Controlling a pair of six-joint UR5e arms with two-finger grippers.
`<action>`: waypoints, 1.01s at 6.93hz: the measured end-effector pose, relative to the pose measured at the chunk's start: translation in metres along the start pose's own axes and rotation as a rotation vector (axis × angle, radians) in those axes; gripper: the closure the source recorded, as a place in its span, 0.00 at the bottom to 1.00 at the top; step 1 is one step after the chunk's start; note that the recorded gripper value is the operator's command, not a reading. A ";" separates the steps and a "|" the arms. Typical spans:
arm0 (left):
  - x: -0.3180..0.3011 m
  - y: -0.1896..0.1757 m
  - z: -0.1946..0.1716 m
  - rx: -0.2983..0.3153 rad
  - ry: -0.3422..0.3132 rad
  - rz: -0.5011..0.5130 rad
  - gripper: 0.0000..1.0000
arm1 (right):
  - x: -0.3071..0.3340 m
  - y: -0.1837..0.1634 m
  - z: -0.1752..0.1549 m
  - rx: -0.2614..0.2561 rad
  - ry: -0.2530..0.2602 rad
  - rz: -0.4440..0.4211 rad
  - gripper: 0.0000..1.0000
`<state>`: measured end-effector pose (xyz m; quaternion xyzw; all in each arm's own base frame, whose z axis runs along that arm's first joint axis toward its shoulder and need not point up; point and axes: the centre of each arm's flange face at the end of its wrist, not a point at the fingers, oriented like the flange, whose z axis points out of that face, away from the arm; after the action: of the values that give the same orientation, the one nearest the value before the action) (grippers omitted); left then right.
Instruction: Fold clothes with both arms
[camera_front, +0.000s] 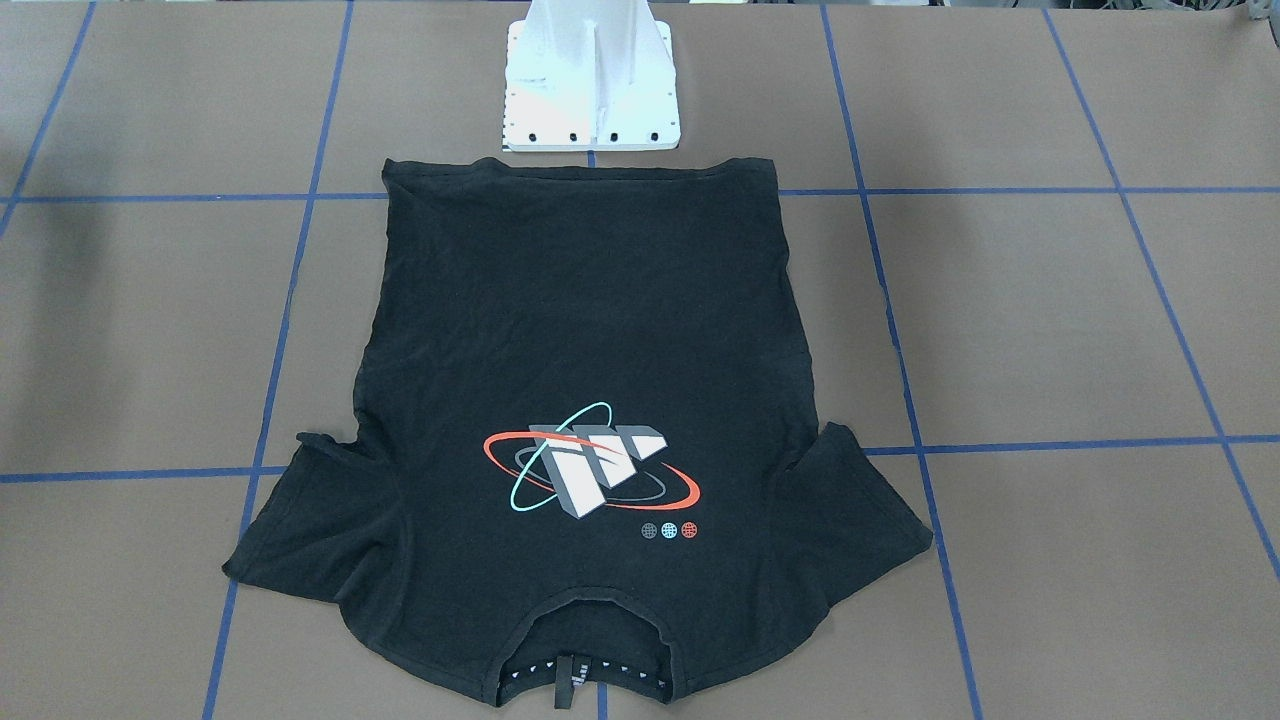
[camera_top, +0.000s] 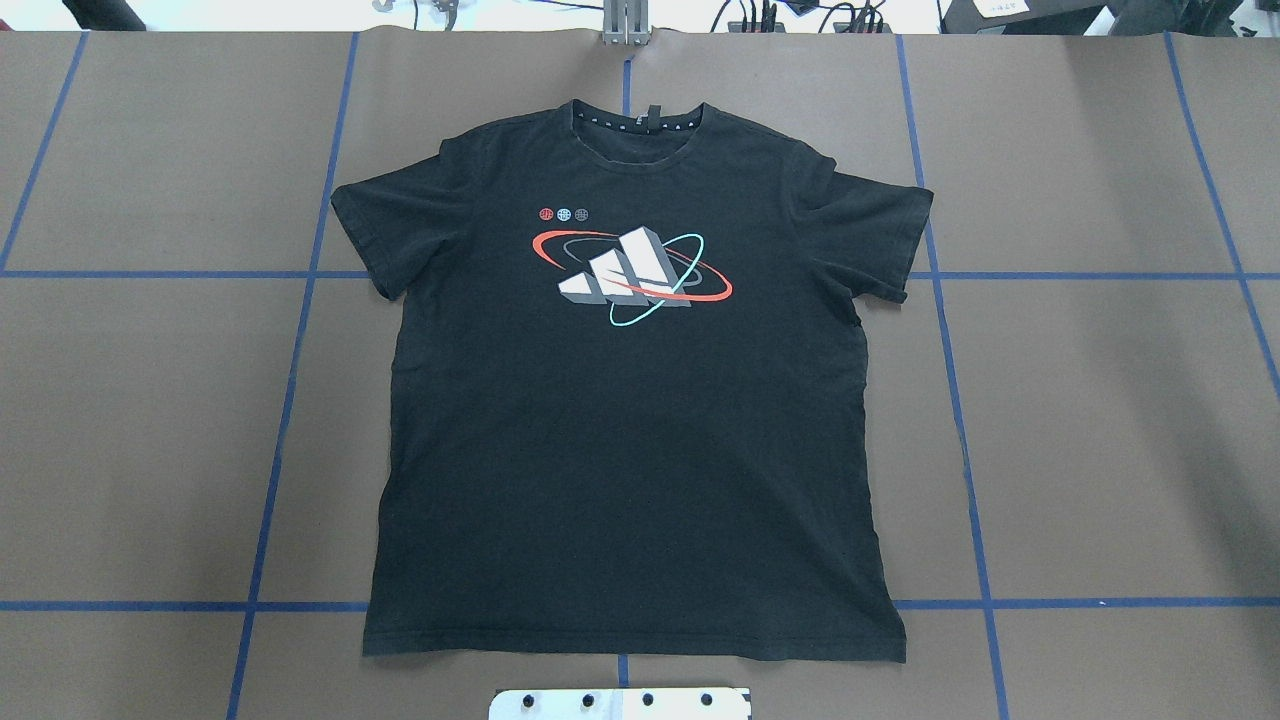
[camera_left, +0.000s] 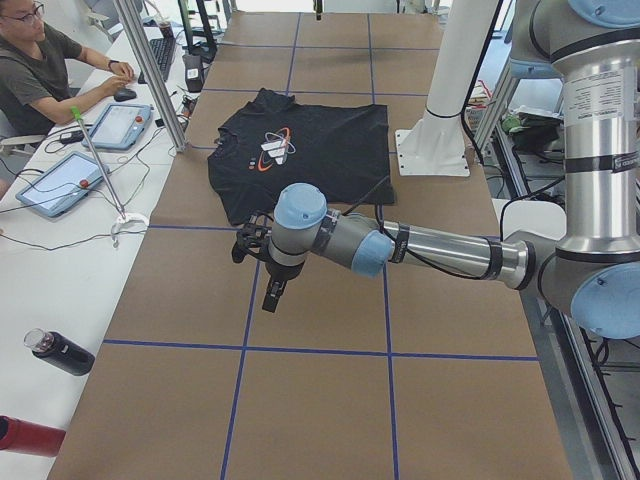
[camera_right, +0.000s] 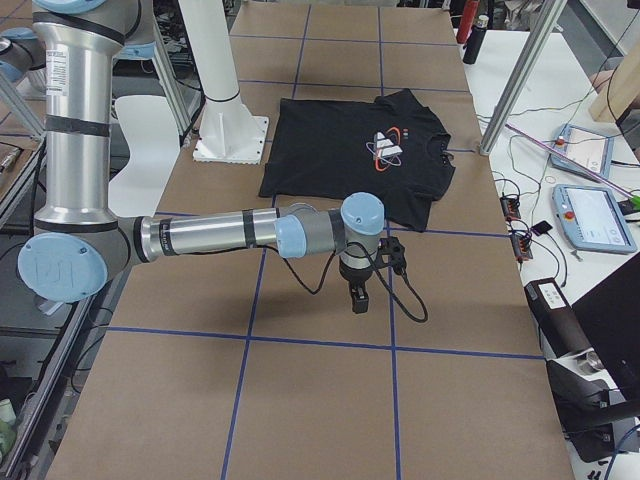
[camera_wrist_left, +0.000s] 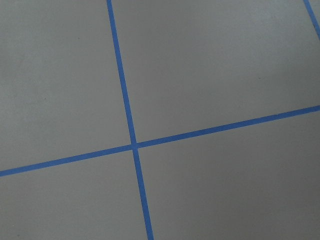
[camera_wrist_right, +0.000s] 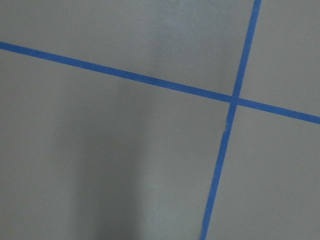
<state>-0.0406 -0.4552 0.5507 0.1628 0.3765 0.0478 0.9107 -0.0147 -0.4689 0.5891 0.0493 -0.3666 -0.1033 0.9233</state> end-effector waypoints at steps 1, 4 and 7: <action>0.002 -0.001 -0.002 0.010 0.002 0.010 0.00 | -0.011 -0.007 0.005 -0.008 -0.013 -0.004 0.00; 0.006 -0.003 -0.004 0.034 0.006 0.032 0.00 | -0.087 -0.071 0.010 0.000 -0.038 0.104 0.00; 0.008 -0.004 -0.004 0.038 0.009 0.038 0.00 | -0.134 -0.172 0.029 -0.004 -0.049 0.109 0.00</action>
<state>-0.0380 -0.4561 0.5418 0.1868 0.3782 0.0585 0.9048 -0.1559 -0.6062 0.4924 0.0249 -0.3910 -0.0549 0.9184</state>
